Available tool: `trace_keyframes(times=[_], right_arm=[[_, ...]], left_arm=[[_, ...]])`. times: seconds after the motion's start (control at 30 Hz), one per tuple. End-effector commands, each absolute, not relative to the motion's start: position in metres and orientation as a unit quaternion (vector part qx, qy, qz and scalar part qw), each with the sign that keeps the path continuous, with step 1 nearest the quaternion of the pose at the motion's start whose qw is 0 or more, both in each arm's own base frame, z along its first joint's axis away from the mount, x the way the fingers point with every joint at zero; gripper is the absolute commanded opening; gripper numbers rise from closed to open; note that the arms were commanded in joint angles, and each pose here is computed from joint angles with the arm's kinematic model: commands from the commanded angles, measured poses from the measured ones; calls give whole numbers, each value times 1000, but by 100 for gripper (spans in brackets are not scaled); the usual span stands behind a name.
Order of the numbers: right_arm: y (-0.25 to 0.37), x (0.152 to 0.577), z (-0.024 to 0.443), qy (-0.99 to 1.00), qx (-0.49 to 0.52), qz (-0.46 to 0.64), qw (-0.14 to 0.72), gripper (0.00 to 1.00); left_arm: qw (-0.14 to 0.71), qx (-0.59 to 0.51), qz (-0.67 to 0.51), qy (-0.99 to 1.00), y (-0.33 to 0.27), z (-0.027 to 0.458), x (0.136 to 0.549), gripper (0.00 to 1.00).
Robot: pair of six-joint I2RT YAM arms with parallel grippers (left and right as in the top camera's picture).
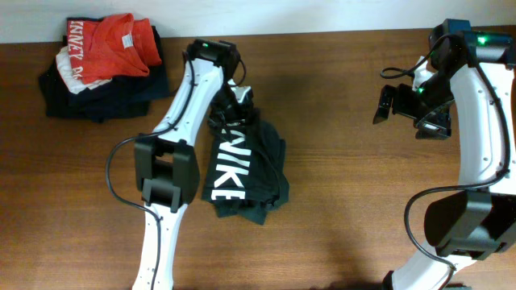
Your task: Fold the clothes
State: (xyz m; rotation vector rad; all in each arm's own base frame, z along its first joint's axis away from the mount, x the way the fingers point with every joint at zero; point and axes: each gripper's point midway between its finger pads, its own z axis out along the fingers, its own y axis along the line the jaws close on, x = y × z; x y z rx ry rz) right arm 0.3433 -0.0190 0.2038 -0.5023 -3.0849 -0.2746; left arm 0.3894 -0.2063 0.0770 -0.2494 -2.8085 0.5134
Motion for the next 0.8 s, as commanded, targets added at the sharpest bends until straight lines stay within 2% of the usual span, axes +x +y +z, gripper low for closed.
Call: trace_keyframes(times=[0.0, 0.3, 0.37, 0.43, 0.47, 0.5, 0.57, 0.63, 0.7, 0.77], right_arm=[[-16, 344, 206, -984, -156, -90, -3, 99], [-15, 342, 206, -984, -156, -90, 2, 99], [-15, 342, 206, -984, -156, -90, 2, 99], [-15, 342, 206, -984, -156, -90, 2, 99], [-15, 342, 206, -984, -156, -90, 2, 99], [-15, 342, 206, -984, -156, -90, 2, 99], [-15, 342, 206, -984, -156, -90, 2, 99], [-15, 342, 206, -984, -156, -90, 2, 99], [-15, 342, 206, -984, -156, -90, 2, 99], [-15, 342, 206, -984, -156, -90, 1, 98]], left_arm=[[134, -118, 200, -963, -232, 72, 386, 74], [147, -130, 177, -964, -238, 47, 382, 73], [163, -128, 174, -963, -239, 37, 378, 68], [167, -129, 172, -962, -240, 34, 377, 61], [161, -130, 174, -963, -241, 33, 379, 51], [155, -132, 175, -963, -242, 34, 382, 31], [151, -133, 177, -963, -241, 38, 384, 13], [130, -144, 183, -964, -245, 57, 391, 9], [109, -152, 188, -964, -250, 77, 396, 1], [95, -162, 192, -963, -257, 87, 397, 1]])
